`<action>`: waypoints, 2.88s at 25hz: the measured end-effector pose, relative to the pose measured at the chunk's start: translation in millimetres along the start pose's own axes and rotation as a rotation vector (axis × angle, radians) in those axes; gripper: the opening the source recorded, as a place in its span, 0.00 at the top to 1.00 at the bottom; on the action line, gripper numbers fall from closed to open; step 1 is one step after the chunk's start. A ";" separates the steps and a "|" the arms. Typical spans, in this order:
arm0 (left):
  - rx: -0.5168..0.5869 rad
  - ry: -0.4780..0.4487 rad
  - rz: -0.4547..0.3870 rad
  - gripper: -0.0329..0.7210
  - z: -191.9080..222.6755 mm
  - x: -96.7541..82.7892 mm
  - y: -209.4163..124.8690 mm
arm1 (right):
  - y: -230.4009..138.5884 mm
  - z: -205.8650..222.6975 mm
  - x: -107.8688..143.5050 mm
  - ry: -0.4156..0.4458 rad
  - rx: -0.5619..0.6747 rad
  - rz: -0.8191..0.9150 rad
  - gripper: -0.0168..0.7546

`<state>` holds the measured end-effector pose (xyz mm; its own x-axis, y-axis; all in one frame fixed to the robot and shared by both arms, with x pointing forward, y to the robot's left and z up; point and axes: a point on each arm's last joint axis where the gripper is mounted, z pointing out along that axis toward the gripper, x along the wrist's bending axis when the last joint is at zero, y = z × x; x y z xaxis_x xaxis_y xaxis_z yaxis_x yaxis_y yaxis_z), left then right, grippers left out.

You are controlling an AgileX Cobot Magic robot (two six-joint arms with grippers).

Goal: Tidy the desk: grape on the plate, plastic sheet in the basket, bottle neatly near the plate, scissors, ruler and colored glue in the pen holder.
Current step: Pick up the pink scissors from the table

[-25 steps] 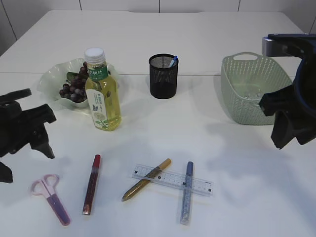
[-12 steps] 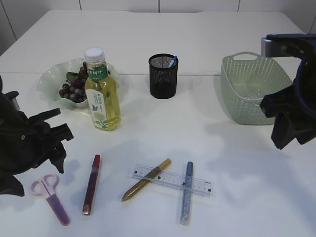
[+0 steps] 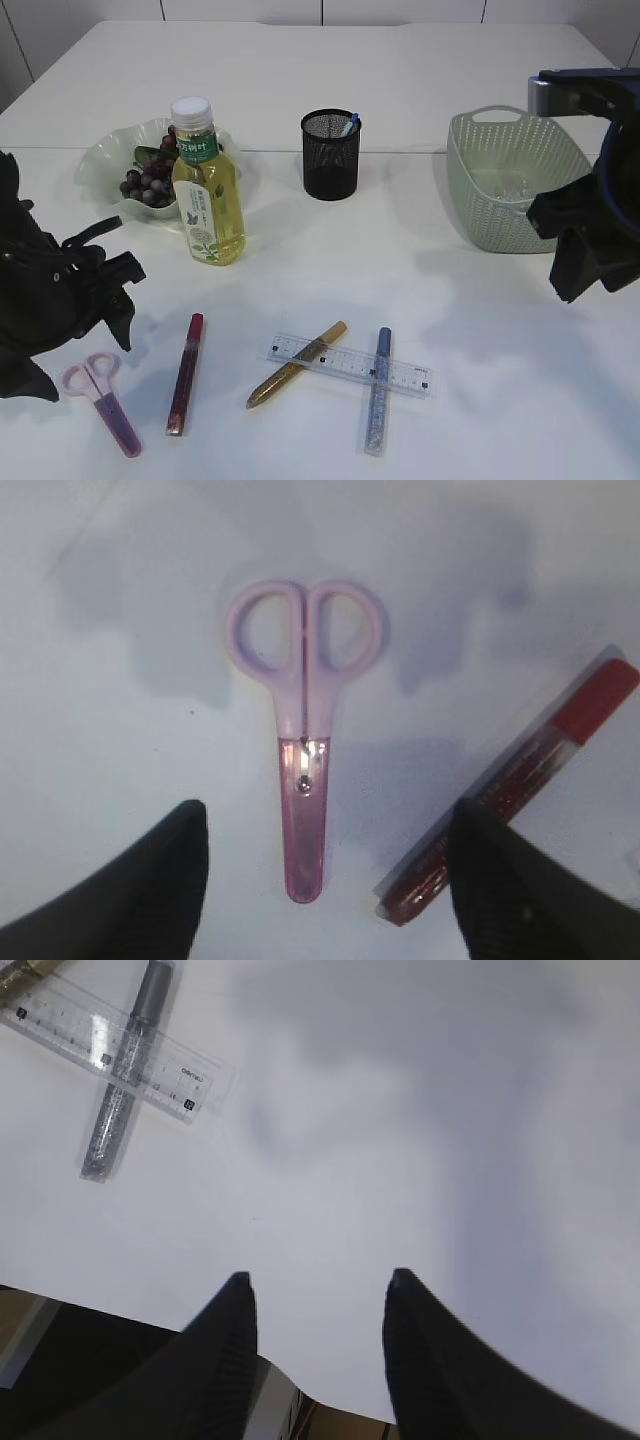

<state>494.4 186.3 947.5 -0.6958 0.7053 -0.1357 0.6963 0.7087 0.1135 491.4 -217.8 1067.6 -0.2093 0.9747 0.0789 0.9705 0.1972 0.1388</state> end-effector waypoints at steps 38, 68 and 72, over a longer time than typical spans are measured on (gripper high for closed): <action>0.032 0.031 0.013 0.24 56.6 3.2 8.8 | 0.4 0.0 0.0 0.000 -0.004 -0.017 0.53; 0.042 0.019 -0.007 0.24 63.5 3.3 7.1 | 0.7 0.0 0.0 0.000 -0.008 -0.017 0.53; 0.043 0.023 -0.006 0.24 63.5 3.6 6.9 | 0.7 0.0 0.0 0.000 -0.008 -0.017 0.53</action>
<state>507.9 192.8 885.3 -0.7038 0.7012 -0.1138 0.6983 0.7123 0.0701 492.1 -217.6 1067.7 -0.2262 0.9710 0.0768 0.9658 0.2133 0.1478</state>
